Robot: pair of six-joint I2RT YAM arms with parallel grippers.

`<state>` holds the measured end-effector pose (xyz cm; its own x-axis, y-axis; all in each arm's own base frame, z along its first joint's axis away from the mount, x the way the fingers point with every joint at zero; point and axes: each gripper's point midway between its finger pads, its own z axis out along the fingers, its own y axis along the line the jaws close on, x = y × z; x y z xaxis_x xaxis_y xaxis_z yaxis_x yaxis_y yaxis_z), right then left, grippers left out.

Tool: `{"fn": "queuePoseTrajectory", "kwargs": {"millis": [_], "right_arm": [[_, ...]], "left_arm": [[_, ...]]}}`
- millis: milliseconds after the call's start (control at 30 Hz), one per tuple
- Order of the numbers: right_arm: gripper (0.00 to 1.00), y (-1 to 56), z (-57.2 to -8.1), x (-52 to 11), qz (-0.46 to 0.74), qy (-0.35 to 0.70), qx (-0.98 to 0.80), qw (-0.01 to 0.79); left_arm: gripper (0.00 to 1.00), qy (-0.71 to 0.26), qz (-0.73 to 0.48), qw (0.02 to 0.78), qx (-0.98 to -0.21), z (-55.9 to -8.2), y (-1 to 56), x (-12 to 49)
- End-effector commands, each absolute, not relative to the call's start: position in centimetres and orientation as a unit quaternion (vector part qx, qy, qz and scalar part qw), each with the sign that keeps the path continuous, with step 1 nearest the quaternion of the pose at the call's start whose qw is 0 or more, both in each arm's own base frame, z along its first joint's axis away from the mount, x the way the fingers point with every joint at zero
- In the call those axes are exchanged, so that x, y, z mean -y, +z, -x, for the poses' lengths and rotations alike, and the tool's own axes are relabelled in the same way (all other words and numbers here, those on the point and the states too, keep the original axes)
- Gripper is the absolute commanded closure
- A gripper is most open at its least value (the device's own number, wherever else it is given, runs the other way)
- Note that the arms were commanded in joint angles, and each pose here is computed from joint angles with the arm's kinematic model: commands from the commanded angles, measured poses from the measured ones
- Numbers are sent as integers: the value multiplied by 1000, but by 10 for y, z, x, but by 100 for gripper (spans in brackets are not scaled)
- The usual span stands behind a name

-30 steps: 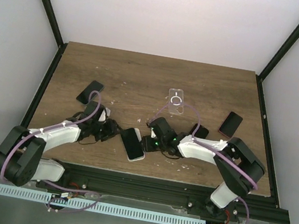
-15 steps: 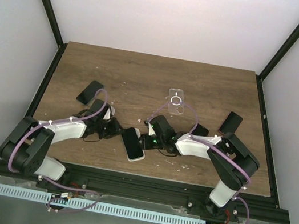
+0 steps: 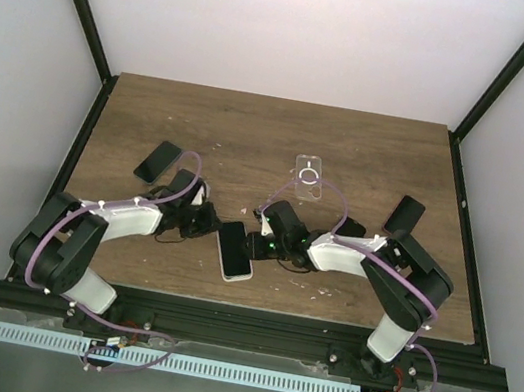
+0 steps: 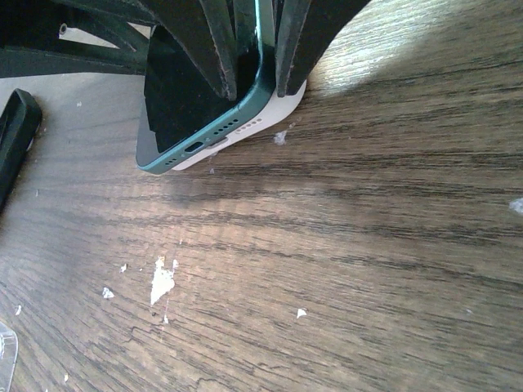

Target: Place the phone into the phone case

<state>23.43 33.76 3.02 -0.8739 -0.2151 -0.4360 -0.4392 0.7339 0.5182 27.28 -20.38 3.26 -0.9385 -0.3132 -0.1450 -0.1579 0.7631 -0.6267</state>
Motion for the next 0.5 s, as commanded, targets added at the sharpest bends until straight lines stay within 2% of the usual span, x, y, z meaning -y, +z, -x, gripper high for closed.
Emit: {"fn": "queuePoseTrajectory", "kwargs": {"millis": [0, 300, 467], "right_arm": [[72, 35, -239, -346, 177, 330, -909, 184], [73, 31, -239, -338, 162, 320, -914, 187], [74, 32, -237, -337, 158, 321, -916, 183]], "left_arm": [[85, -317, 113, 93, -937, -258, 28, 218], [82, -307, 123, 87, -940, -245, 30, 209], [66, -309, 126, 76, -940, -238, 29, 208]]}}
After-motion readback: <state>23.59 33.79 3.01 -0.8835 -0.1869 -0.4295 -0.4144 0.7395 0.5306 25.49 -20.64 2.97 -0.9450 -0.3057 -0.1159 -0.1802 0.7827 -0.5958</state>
